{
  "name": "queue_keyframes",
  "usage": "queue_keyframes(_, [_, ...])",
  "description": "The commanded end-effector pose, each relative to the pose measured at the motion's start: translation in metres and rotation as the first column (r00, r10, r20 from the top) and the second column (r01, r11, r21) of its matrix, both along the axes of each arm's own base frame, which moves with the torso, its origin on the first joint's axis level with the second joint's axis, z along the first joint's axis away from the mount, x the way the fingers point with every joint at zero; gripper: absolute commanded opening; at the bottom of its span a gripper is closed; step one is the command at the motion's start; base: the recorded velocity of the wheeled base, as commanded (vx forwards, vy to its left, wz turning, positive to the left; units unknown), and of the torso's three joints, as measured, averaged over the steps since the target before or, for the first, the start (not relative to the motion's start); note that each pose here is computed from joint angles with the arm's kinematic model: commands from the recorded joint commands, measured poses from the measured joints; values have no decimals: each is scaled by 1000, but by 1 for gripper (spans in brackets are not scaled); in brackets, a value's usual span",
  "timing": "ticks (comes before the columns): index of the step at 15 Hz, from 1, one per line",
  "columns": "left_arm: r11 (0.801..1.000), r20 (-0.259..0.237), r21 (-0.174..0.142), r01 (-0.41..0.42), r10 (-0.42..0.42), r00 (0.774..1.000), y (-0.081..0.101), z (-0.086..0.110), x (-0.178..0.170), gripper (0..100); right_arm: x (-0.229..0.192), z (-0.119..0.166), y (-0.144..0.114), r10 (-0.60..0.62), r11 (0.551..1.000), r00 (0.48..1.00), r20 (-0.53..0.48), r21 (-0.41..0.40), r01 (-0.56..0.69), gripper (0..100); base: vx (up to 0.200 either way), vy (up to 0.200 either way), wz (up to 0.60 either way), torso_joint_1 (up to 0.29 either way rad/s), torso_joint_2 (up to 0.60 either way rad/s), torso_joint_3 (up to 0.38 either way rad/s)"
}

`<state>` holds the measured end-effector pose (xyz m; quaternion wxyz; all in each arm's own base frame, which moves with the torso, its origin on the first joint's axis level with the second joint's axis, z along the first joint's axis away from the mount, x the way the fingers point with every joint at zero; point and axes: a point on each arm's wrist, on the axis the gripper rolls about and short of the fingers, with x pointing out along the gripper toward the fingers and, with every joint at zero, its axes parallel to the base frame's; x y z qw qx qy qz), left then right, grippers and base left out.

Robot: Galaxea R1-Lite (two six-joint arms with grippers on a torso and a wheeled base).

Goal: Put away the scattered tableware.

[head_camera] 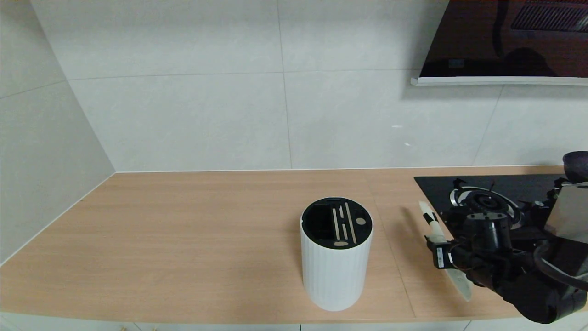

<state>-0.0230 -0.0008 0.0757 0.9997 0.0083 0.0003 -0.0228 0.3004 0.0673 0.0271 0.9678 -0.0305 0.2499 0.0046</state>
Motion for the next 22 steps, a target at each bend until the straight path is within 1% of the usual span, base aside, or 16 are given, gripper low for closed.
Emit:
queue_keyframes(1, [1000, -1, -1, 0, 0, 1000, 0, 0, 0, 100, -19, 41, 9, 43, 999, 992, 115, 29, -47, 0, 0, 0, 0, 0, 0, 0])
queue_keyframes(6, [1000, 1, 2, 0, 0, 1000, 0, 0, 0, 100, -51, 86, 25, 113, 988, 969, 221, 76, -133, 0, 0, 0, 0, 0, 0, 0])
queue_keyframes(9, [1000, 6, 3, 2, -2, 1000, 0, 1, 0, 100, -58, 96, 23, 117, 987, 962, 247, 80, -140, 0, 0, 0, 0, 0, 0, 0])
queue_keyframes(10, [1000, 25, -3, 7, -7, 1000, 0, 6, -2, 100, -60, 99, 22, 117, 986, 960, 255, 82, -142, 0, 0, 0, 0, 0, 0, 0])
queue_keyframes(11, [1000, 66, -14, 18, -17, 998, 0, 19, -6, 100, -62, 103, 21, 121, 985, 956, 266, 84, -148, 0, 0, 0, 0, 0, 0, 0])
queue_keyframes(12, [1000, 71, -17, 20, -19, 997, 0, 20, -6, 100, -62, 103, 21, 121, 985, 956, 268, 85, -148, 0, 0, 0, 0, 0, 0, 0])
queue_keyframes(13, [998, 94, -30, 46, -43, 995, -1, 28, -9, 100, -65, 108, 24, 131, 983, 952, 278, 87, -161, 0, 0, 0, 0, 0, 0, 0])
queue_keyframes(14, [996, 74, -29, 89, -86, 993, -2, 37, -7, 100, -69, 114, 25, 143, 981, 952, 271, 87, -172, 0, 0, 0, 0, 0, 0, 0])
queue_keyframes(15, [994, 57, -32, 108, -106, 993, -2, 47, -5, 100, -72, 118, 28, 156, 979, 953, 259, 84, -183, 0, 0, 0, 0, 0, 0, 0])
queue_keyframes(17, [981, -24, -47, 187, -188, 982, -4, 71, 9, 100, -76, 134, 30, 169, 976, 952, 256, 87, -197, 0, 0, 0, 0, 0, 0, 0])
queue_keyframes(18, [969, -58, -70, 236, -240, 969, -5, 87, 19, 100, -75, 143, 32, 175, 975, 950, 258, 88, -203, 0, 0, 0, 0, 0, 0, 0])
queue_keyframes(19, [950, -83, -101, 294, -302, 950, -7, 101, 29, 100, -70, 152, 35, 176, 975, 949, 261, 89, -205, 0, 0, 0, 0, 0, 0, 0])
queue_keyframes(20, [928, -103, -127, 351, -365, 925, -8, 116, 40, 100, -66, 161, 37, 177, 974, 949, 262, 89, -206, 0, 0, 0, 0, 0, 0, 0])
queue_keyframes(21, [906, -126, -162, 392, -413, 902, -9, 127, 52, 100, -62, 171, 40, 184, 973, 947, 262, 90, -214, 0, 0, 0, 0, 0, 0, 0])
queue_keyframes(22, [885, -152, -198, 422, -453, 878, -11, 139, 67, 100, -61, 179, 45, 215, 965, 943, 254, 93, -245, 0, 0, 0, 0, 0, 0, 0])
